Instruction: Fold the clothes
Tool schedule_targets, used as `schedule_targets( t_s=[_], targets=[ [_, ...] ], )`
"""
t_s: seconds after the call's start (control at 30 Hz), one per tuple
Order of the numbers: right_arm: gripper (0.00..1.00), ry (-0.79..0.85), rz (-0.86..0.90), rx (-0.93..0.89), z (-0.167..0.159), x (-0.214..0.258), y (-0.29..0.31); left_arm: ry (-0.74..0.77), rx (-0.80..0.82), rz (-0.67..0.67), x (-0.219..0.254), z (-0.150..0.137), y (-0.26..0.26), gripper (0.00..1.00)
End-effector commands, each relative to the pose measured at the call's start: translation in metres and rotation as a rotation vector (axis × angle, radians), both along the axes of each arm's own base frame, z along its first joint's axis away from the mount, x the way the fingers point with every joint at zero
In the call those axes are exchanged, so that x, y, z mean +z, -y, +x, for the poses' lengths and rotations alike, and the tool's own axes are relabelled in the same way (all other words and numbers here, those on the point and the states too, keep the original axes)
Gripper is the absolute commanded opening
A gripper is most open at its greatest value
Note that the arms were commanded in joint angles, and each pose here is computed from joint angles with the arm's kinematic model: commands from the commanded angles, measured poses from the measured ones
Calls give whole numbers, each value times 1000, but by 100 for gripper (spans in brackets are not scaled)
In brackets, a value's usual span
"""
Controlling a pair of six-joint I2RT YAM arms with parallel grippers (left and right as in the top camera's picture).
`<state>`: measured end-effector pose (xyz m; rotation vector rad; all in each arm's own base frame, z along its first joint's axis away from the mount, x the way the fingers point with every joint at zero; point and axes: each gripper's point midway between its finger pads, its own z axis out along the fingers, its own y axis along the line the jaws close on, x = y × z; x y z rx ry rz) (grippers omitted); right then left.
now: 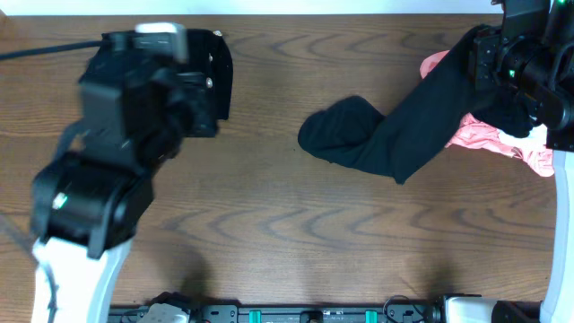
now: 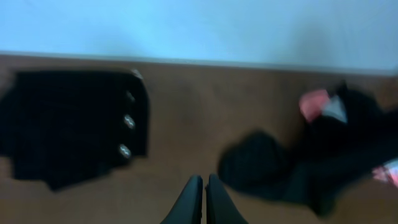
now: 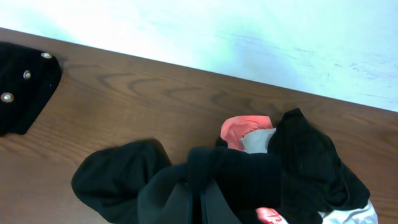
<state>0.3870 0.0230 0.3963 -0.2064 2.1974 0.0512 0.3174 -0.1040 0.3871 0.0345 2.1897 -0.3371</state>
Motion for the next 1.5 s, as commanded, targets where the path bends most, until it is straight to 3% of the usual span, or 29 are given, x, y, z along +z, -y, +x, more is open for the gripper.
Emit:
schedule_targets(
  t_s=[0.0,0.27,0.5,0.67,0.83,1.03,1.27,1.47],
  targets=[
    [1,28,-12,0,0,10,3,-169,-133,-36,-41,4,39,6],
    [1,15,81,-27,23,0,-3,-430,-203,50,-127,23,79,6],
    [1,138,262,-73,68,19,-28,-423,-228,71,-137,34,85,6],
    [2,321,388,2,87,65,-79,-384,-178,46,-125,43,67,6],
    [2,576,503,-20,84,131,-121,-391,-143,38,-124,46,54,6],
    [1,786,540,-176,70,176,-122,-398,-143,41,-125,44,54,6],
    [2,676,429,-218,85,140,-108,-410,-148,50,-127,42,53,6],
    [2,662,413,-229,87,135,-103,-430,-161,44,-129,37,55,6]
  ],
)
